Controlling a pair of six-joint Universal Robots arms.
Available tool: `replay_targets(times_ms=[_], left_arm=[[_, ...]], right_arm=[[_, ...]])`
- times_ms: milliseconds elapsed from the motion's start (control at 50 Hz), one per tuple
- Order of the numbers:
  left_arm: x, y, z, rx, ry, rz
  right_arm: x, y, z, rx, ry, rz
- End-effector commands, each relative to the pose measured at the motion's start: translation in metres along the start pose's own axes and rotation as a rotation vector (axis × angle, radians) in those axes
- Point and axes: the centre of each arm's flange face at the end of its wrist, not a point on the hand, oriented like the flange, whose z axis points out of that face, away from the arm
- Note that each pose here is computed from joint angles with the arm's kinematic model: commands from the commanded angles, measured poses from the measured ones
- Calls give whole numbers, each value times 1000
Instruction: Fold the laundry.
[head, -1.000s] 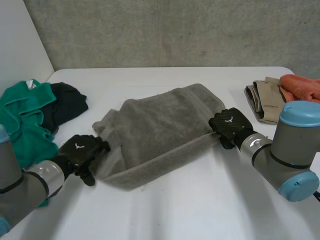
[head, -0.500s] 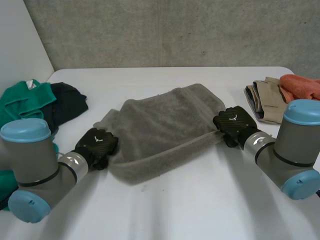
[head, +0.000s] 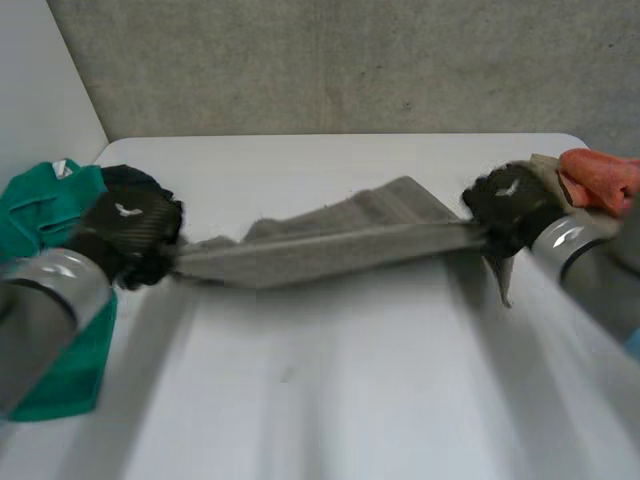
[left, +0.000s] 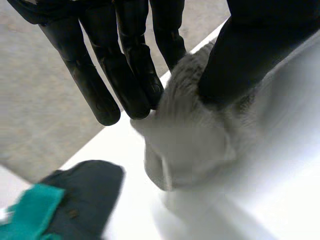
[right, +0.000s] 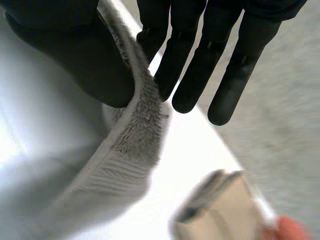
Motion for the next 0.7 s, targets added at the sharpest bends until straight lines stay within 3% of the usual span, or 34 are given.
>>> replay_targets(times_ms=[20, 80, 180, 280, 340, 420, 500, 600, 700], left_arm=[[-32, -62, -64, 93, -101, 8], [-46, -75, -73, 95, -146, 2], [-49, -70, -60, -14, -110, -2], [-35, -44, -18, -139, -36, -9], [-33, -30, 19, -140, -64, -2], [-38, -33, 67, -8, -139, 6], [-66, -85, 101, 320, -279, -9], [-105, -153, 90, 663, -419, -143], [-118, -177, 65, 748, -458, -244]], right_arm=[[54, -73, -56, 118, 145, -117], [60, -86, -65, 130, 127, -121], [51, -82, -56, 96, 17, -120], [30, -57, -24, 20, -83, -151], [22, -40, 0, -17, -101, -154], [20, -32, 31, 11, -52, -143], [45, -58, 68, 198, 173, -138], [90, -108, 73, 467, 484, -114], [102, -142, 57, 723, 553, -104]])
